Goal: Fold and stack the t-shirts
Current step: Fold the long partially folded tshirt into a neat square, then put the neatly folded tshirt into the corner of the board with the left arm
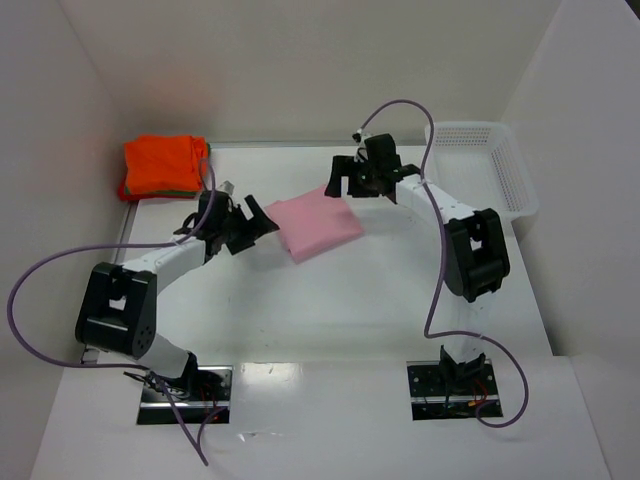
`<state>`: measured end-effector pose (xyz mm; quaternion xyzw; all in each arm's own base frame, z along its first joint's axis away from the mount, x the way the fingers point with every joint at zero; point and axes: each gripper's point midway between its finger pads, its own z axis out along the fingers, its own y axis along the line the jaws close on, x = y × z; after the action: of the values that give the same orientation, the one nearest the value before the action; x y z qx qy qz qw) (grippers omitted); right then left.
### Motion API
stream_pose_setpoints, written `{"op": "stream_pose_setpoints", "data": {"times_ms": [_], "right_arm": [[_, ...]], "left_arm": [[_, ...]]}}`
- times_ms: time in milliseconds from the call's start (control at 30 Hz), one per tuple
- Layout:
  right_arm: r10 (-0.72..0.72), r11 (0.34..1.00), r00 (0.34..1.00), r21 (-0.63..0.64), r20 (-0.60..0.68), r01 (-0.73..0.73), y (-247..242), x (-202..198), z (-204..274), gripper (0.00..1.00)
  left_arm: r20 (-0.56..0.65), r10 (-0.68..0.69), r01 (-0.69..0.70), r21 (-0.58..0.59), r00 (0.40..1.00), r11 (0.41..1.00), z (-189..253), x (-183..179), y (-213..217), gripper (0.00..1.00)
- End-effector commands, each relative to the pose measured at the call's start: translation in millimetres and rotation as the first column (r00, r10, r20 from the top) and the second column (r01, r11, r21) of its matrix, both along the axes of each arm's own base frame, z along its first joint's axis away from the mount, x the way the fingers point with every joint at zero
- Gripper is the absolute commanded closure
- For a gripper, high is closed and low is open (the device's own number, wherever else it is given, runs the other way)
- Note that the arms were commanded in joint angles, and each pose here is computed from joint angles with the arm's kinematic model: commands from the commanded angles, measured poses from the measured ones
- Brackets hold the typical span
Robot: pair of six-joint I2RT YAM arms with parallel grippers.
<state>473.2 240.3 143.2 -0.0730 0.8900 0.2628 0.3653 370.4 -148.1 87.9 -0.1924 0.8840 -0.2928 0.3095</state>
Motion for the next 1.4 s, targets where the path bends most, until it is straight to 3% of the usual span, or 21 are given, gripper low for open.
{"op": "stream_pose_setpoints", "data": {"times_ms": [0, 167, 300, 400, 500, 600, 767, 1000, 1367], "right_arm": [[-0.044, 0.998, 0.997, -0.044, 0.068, 0.047, -18, -3, 16, 0.03], [-0.031, 0.998, 0.996, -0.056, 0.086, 0.036, -16, 5, 9, 0.12], [-0.044, 0.993, 0.998, -0.112, 0.045, 0.049, -20, 13, -13, 0.28], [-0.041, 0.989, 0.997, -0.137, 0.063, 0.05, -21, 23, -12, 0.32], [-0.026, 0.986, 0.998, -0.162, 0.049, 0.033, -20, 27, -21, 0.42], [-0.02, 0.981, 0.999, -0.193, 0.031, 0.026, -23, 29, -34, 0.58], [-0.009, 0.972, 1.0, -0.234, 0.004, 0.01, -24, 36, -49, 0.69], [-0.009, 0.966, 0.998, -0.257, -0.061, -0.006, -24, 36, -85, 0.79], [0.016, 0.969, 0.992, -0.244, -0.125, -0.047, -14, 29, -115, 0.79]], "left_arm": [[0.098, 0.111, -0.105, -0.06, 0.989, 0.993, 32, 16, 4, 0.0], [0.061, 0.173, -0.162, -0.156, 0.983, 0.974, 18, 16, -4, 0.0], [0.019, 0.199, -0.193, -0.161, 0.98, 0.968, 6, 20, -16, 0.0], [0.03, 0.189, -0.182, -0.17, 0.981, 0.969, 1, 26, -27, 0.0], [0.014, 0.196, -0.19, -0.187, 0.981, 0.964, -9, 30, -33, 0.0], [0.004, 0.186, -0.183, -0.182, 0.982, 0.966, -17, 34, -38, 0.0], [-0.008, 0.203, -0.201, -0.163, 0.979, 0.966, -30, 36, -36, 0.0], [-0.031, 0.164, -0.167, -0.146, 0.986, 0.975, -50, 41, -45, 0.0], [-0.085, 0.258, -0.268, -0.138, 0.962, 0.954, -71, 44, -47, 0.0]]}}
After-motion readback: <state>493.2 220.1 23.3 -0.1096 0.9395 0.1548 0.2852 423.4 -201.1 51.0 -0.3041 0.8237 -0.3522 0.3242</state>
